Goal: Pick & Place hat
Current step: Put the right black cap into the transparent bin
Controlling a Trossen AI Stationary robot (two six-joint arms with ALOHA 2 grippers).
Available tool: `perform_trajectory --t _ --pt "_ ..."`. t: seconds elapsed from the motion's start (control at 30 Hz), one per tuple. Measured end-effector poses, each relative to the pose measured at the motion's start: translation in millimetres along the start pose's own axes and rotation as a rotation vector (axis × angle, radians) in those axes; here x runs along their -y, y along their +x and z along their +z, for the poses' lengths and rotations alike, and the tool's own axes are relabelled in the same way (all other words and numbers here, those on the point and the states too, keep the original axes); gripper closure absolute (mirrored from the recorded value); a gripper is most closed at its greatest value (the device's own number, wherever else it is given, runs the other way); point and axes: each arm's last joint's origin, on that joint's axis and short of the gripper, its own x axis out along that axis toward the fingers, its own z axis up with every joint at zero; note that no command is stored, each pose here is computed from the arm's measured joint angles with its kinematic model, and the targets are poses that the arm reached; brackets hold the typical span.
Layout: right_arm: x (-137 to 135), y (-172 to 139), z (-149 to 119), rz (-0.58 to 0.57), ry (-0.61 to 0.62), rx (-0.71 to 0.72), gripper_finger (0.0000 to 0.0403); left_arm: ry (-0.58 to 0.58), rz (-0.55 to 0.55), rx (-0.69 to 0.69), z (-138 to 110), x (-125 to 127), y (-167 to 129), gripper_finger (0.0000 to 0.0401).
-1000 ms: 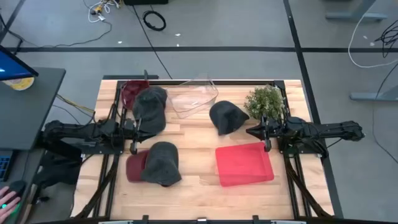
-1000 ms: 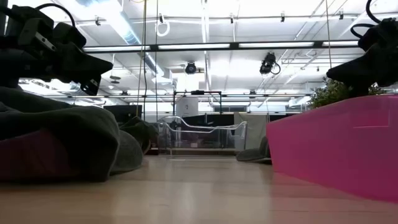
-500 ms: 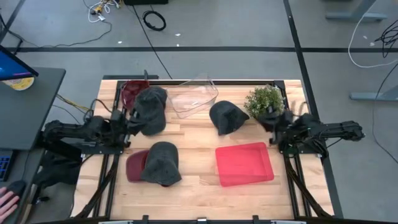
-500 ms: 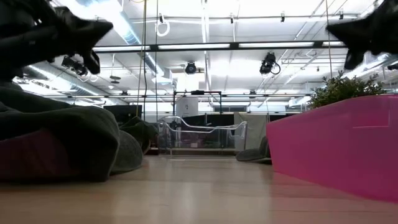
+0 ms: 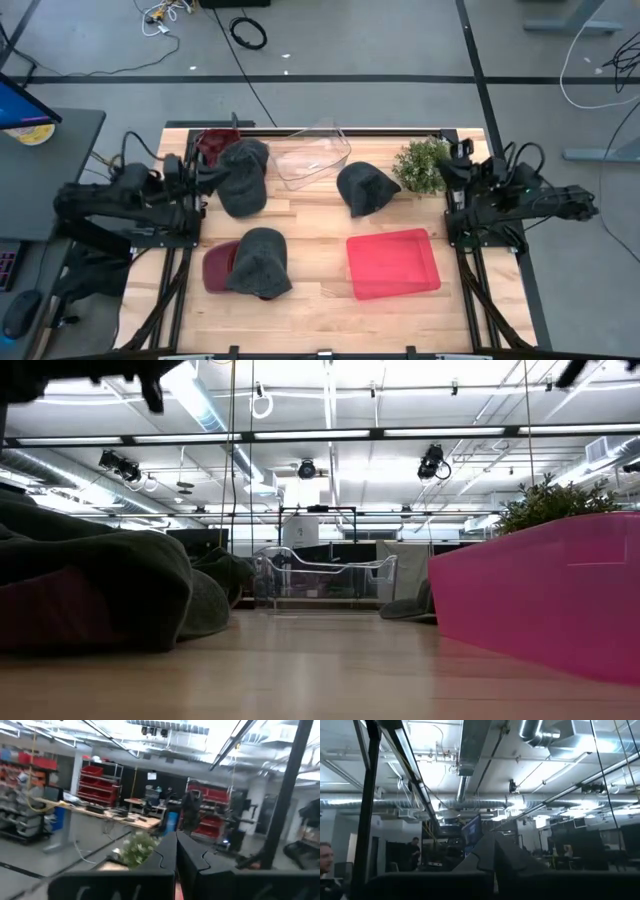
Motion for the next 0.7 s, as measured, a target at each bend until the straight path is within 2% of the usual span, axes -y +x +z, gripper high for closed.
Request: perform_trajectory --t 0.2,0.37,0.5,0.57,0.7 --pt "-7 59 49 0.018 -0.015 0.018 0.0400 0.062 -0.005 0.070 85 18 24 0.0398" --pt "-10 91 70 0.020 -0.017 -0.003 0.0390 0.036 -0.014 0.133 139 28 33 0.0398" --pt "-11 102 85 0.006 0.101 0.067 0.0384 0.014 -0.018 0.165 164 31 34 0.0398" --pt "-10 104 87 0.000 0.169 0.087 0.0383 0.030 -0.016 0.168 168 32 35 0.0398" --pt "-11 104 87 -0.001 0.160 0.087 0.0383 0.016 -0.016 0.129 164 33 40 0.0398"
